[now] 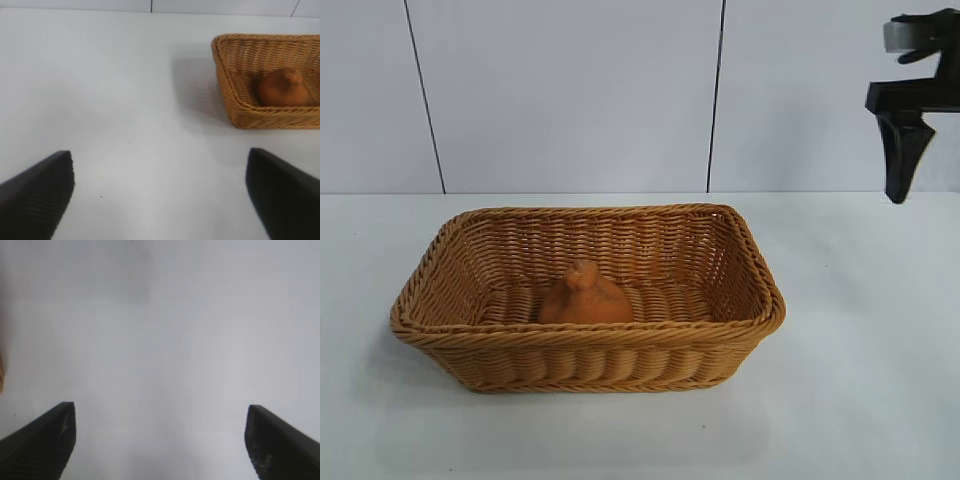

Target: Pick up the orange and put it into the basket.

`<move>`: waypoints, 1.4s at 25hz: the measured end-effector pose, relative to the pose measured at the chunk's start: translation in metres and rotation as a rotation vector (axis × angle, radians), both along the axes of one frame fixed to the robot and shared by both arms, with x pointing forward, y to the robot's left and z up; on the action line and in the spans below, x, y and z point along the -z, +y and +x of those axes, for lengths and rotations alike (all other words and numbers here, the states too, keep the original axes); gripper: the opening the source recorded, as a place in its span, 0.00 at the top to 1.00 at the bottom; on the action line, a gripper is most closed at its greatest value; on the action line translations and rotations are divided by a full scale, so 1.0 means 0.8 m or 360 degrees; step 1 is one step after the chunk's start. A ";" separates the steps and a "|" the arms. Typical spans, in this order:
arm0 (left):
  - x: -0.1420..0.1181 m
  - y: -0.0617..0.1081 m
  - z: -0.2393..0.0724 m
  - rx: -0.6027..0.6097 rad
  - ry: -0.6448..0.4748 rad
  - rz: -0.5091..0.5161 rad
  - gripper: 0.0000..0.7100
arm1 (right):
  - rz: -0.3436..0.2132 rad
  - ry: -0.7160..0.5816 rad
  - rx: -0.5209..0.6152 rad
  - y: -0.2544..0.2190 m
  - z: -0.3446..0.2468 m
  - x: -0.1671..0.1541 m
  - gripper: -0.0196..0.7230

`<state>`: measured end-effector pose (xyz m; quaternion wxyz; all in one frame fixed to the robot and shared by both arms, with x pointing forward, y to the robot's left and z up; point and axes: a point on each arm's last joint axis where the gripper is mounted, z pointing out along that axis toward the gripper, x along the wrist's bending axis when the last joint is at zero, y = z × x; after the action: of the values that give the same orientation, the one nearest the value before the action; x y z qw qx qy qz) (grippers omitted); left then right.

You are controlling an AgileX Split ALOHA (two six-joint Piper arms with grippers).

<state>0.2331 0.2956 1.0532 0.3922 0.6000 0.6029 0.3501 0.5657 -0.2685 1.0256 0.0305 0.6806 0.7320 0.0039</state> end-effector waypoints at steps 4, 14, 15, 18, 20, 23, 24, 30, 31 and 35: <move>0.000 0.000 0.000 0.0000 0.0001 0.0000 0.07 | -0.0006 0.0052 -0.0008 -0.008 -0.075 -0.004 0.12; 0.000 0.000 0.000 0.0000 0.0001 0.0000 0.07 | 0.0022 -0.0205 -0.0014 -0.023 -0.227 0.003 0.12; 0.000 0.000 0.000 0.0000 0.0001 0.0000 0.07 | 0.0029 -0.0275 -0.0015 -0.024 -0.239 0.004 0.12; 0.000 0.000 0.000 0.0000 0.0001 0.0000 0.07 | 0.0052 -0.0489 -0.0019 -0.027 -0.267 0.003 0.12; 0.000 0.000 0.000 0.0000 0.0001 0.0000 0.07 | 0.0064 -0.0619 -0.0022 -0.029 -0.284 0.003 0.12; 0.000 0.000 0.000 0.0000 0.0001 0.0000 0.07 | 0.0079 -0.0807 -0.0028 -0.031 -0.306 -0.007 0.12; 0.000 0.000 0.000 0.0000 0.0001 0.0000 0.07 | 0.0085 -0.0870 -0.0028 -0.032 -0.312 -0.010 0.12; 0.000 0.000 0.000 0.0000 0.0001 0.0000 0.07 | 0.0112 -0.1140 -0.0028 -0.035 -0.342 -0.024 0.12; 0.000 0.000 0.000 0.0000 0.0001 0.0000 0.07 | 0.0115 -0.1172 -0.0028 -0.035 -0.346 -0.025 0.12; 0.000 0.000 0.000 0.0000 0.0001 0.0000 0.07 | 0.0113 -0.1268 0.0003 -0.037 -0.357 -0.029 0.12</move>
<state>0.2330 0.2956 1.0531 0.3920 0.6002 0.6031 0.3498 0.2802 -0.2985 1.0486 0.2885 0.6270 0.6617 0.2928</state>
